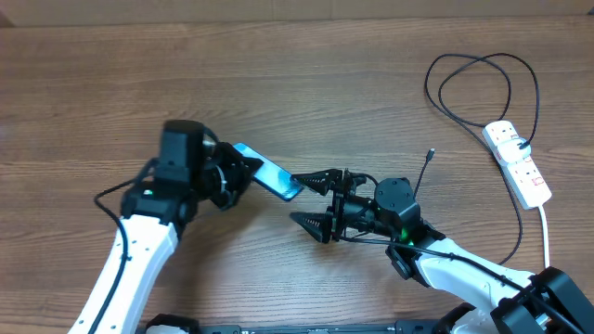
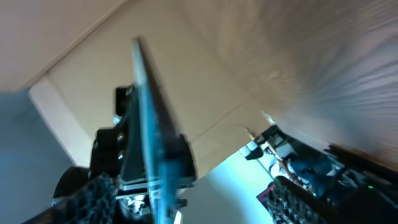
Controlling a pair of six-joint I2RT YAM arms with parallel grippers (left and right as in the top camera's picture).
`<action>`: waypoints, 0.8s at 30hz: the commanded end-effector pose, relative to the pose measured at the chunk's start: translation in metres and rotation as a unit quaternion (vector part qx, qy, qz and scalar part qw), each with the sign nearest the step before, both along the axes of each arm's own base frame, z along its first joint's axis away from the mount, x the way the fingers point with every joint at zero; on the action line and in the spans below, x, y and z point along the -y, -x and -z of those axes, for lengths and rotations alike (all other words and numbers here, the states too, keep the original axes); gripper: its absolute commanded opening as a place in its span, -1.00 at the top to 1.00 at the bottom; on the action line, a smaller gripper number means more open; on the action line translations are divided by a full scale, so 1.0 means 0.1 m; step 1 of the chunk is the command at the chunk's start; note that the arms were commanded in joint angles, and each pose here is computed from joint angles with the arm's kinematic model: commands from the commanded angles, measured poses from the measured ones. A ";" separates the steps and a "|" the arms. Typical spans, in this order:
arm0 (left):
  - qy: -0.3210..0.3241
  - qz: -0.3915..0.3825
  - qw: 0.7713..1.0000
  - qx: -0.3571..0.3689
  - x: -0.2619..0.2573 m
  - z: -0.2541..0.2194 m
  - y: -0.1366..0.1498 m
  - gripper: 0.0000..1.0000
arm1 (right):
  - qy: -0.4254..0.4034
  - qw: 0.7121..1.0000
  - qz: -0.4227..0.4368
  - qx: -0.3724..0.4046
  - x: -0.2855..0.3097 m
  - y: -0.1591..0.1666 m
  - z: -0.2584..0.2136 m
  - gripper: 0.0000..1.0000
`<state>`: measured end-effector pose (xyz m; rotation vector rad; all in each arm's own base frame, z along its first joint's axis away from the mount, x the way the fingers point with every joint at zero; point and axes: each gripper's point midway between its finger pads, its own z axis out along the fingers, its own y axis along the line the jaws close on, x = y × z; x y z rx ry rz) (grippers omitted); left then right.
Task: Plug charger to phone and switch on socket
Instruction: 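Open the right gripper and pull it away, left gripper holding phone upright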
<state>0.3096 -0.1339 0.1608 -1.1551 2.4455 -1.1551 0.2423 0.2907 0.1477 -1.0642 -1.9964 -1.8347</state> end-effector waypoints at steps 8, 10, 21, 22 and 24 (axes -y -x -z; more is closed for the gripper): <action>0.086 0.155 0.981 0.076 0.02 -0.19 0.10 0.92 | 0.086 0.989 -0.007 0.118 0.06 -0.06 0.17 -1.00; 0.109 0.184 0.974 0.078 0.09 -0.17 0.13 0.92 | 0.114 0.983 0.000 0.144 0.10 -0.11 0.24 -1.00; 0.200 0.285 0.931 0.111 0.28 -0.05 0.22 0.92 | 0.289 0.889 -0.010 0.354 0.34 -0.35 0.49 -1.00; 0.201 0.290 0.928 0.117 0.29 -0.04 0.22 0.92 | 0.301 0.872 -0.022 0.385 0.34 -0.35 0.48 -1.00; 0.202 0.294 0.926 0.123 0.29 -0.05 0.22 0.92 | 0.317 0.847 -0.040 0.425 0.34 -0.35 0.48 -0.99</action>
